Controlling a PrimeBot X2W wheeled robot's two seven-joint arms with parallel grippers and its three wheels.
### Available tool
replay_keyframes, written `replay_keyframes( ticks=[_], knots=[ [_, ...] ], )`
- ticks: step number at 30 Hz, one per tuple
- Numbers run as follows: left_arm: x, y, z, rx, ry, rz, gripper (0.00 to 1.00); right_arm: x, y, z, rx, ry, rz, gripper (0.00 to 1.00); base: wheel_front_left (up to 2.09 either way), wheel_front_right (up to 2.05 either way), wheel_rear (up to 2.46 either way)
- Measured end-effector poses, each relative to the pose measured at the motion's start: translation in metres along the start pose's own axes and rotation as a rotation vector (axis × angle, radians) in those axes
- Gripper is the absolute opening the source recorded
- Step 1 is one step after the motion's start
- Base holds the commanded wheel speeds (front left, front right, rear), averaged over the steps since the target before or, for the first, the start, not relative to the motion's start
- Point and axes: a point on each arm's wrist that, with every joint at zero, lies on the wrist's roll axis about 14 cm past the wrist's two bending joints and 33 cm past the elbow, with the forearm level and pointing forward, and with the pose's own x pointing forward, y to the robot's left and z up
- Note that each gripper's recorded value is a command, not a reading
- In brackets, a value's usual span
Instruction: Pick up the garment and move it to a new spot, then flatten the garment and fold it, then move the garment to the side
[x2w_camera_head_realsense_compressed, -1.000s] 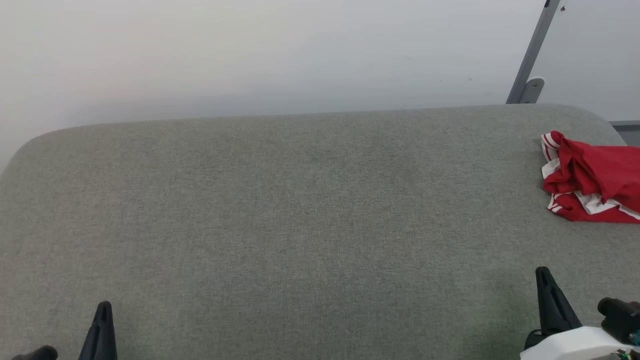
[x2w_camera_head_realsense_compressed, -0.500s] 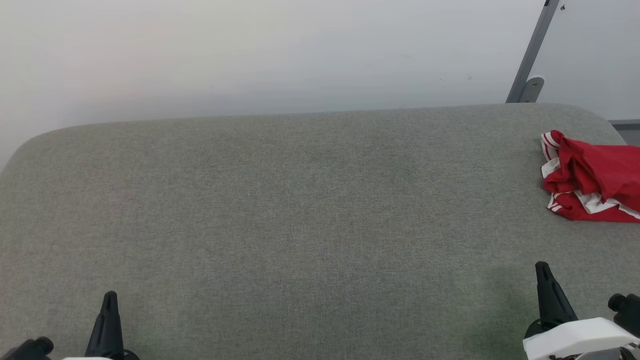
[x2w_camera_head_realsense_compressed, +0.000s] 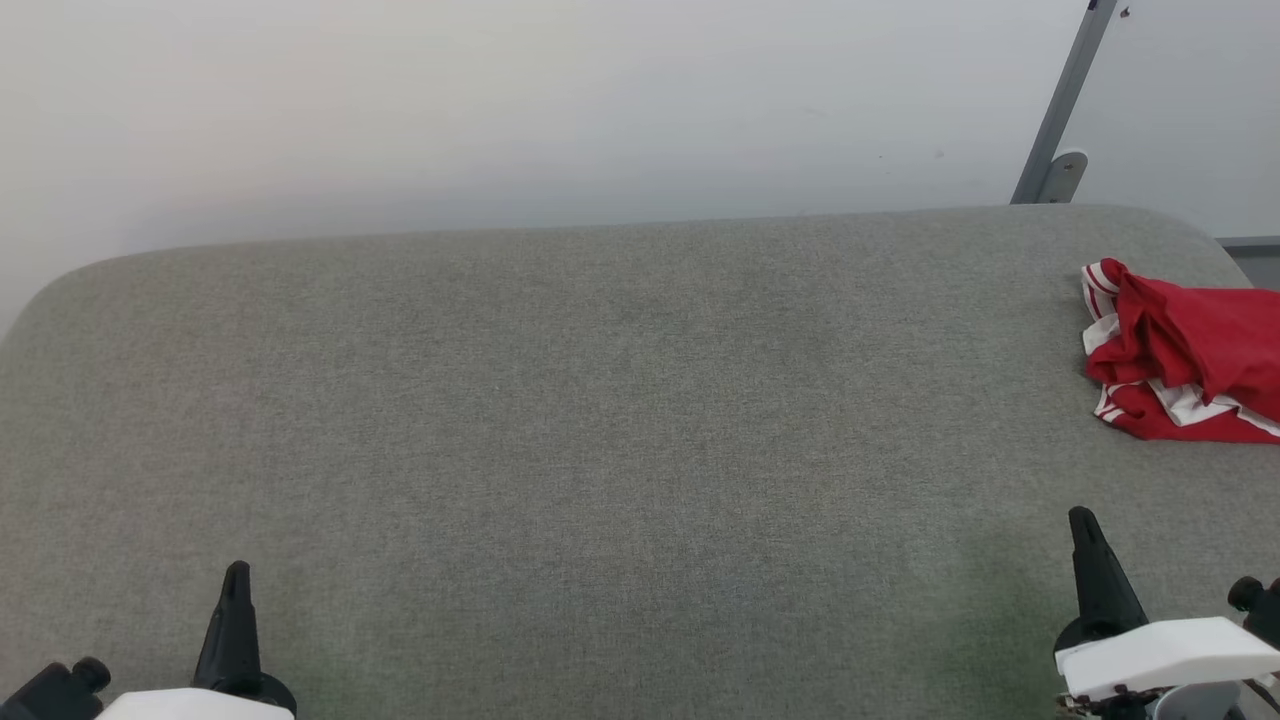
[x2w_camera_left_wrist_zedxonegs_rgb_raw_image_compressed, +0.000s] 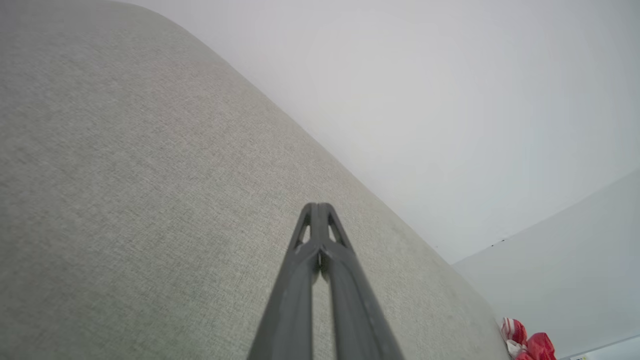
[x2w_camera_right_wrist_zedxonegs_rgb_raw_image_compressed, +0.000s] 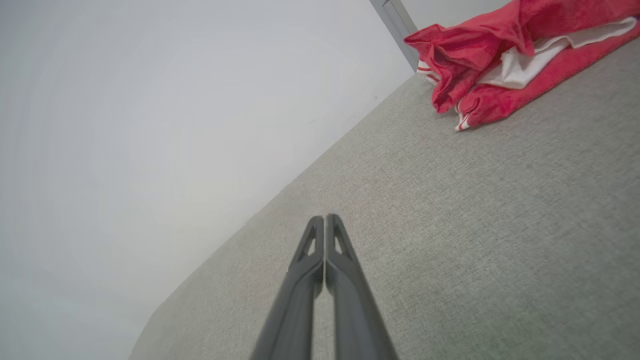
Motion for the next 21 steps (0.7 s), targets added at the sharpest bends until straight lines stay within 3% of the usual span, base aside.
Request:
replay_keyframes(
  ticks=[21],
  knots=[
    [0.011, -0.013, -0.005, -0.251, 0.027, -0.012, 0.00, 0.008, 0.008, 0.001, 0.246, 0.008, 0.010, 0.00, 0.00, 0.00, 0.00]
  ],
)
